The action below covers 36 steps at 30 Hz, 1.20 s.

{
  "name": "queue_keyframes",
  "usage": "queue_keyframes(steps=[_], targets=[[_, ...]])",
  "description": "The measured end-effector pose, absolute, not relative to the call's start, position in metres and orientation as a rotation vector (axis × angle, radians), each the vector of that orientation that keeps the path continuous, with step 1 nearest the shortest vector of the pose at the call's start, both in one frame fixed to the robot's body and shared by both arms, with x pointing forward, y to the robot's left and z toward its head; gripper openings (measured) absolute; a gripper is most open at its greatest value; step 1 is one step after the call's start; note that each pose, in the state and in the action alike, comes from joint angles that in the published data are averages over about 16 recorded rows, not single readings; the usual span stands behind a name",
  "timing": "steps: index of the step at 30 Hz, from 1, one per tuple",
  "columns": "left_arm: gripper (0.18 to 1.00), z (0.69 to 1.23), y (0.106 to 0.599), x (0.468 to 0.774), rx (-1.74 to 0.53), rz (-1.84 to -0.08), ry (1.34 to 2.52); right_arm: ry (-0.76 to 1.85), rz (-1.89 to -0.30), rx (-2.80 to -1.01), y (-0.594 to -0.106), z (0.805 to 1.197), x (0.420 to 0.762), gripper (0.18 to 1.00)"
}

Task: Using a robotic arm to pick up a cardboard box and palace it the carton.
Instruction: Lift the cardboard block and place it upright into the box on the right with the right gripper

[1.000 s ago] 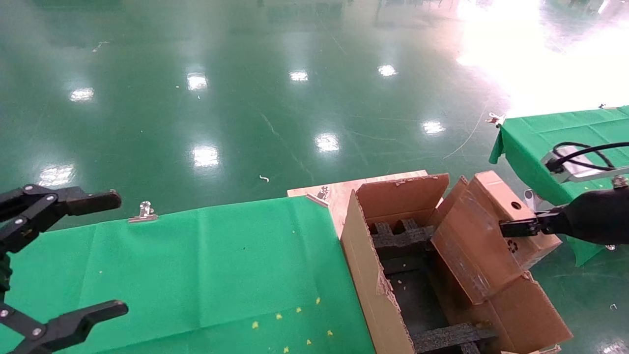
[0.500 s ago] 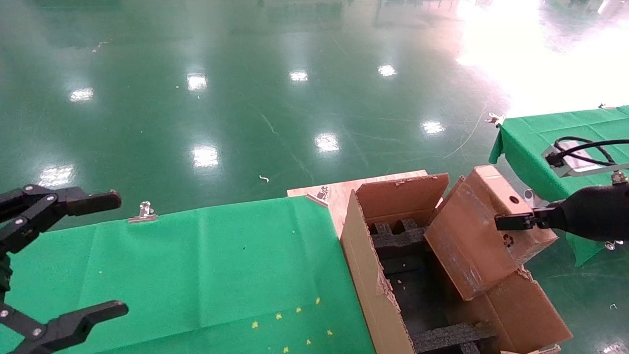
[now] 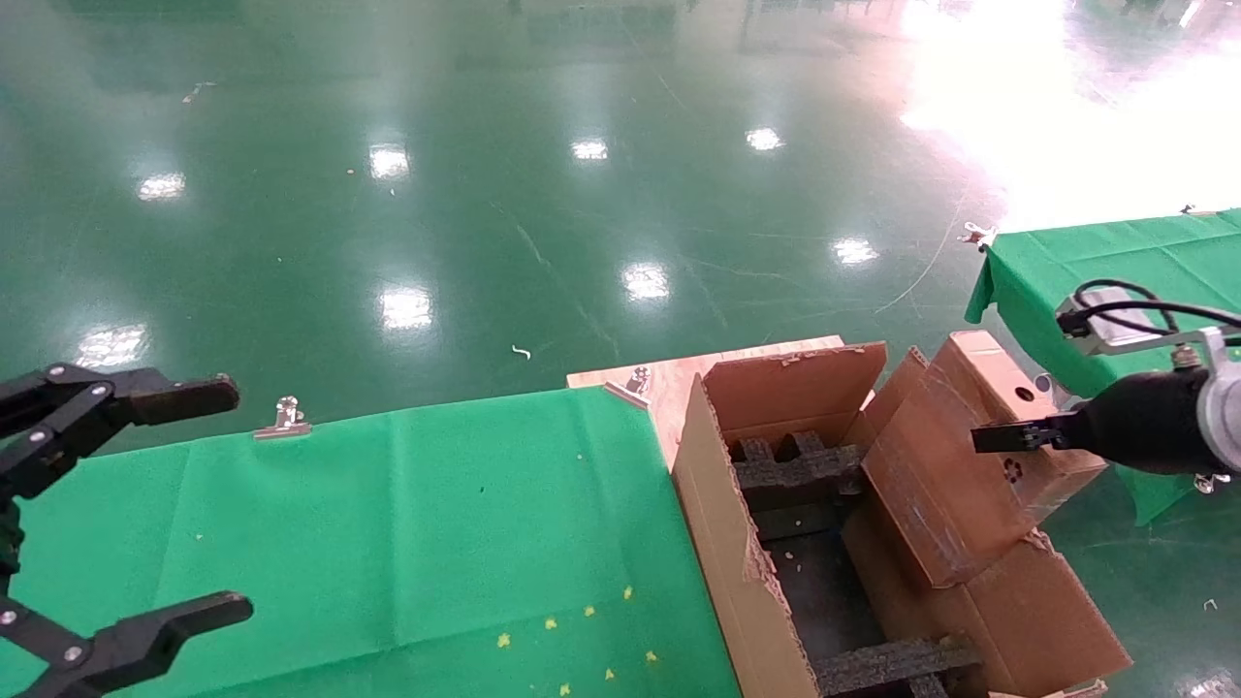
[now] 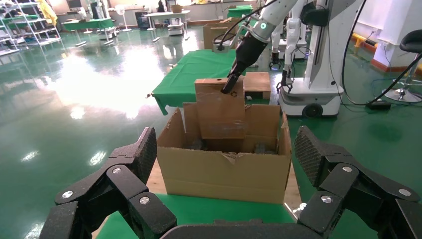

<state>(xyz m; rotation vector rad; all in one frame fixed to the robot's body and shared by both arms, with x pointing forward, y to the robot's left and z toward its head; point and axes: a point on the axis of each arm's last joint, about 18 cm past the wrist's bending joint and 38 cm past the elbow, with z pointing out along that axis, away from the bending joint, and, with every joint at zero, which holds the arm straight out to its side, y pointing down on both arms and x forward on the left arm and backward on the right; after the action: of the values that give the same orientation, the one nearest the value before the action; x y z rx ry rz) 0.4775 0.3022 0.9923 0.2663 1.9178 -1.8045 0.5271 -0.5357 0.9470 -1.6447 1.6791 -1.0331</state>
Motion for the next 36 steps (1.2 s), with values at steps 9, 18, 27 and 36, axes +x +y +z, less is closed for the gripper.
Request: queue_keyframes(steps=[9, 18, 27, 36], targets=[[1.001, 0.992, 0.302, 0.477, 0.266, -1.805, 1.918, 1.700, -1.025, -1.664, -0.526, 0.935, 0.539, 0.334], [1.001, 0.992, 0.302, 0.477, 0.266, -1.805, 1.918, 1.722, -1.042, -1.675, -0.518, 0.921, 0.554, 0.331], [1.001, 0.992, 0.302, 0.477, 0.266, -1.805, 1.918, 1.748, -1.076, -1.662, -0.510, 0.905, 0.570, 0.330], [1.001, 0.992, 0.302, 0.477, 0.266, -1.805, 1.918, 1.760, -1.109, -1.635, -0.503, 0.888, 0.584, 0.329]])
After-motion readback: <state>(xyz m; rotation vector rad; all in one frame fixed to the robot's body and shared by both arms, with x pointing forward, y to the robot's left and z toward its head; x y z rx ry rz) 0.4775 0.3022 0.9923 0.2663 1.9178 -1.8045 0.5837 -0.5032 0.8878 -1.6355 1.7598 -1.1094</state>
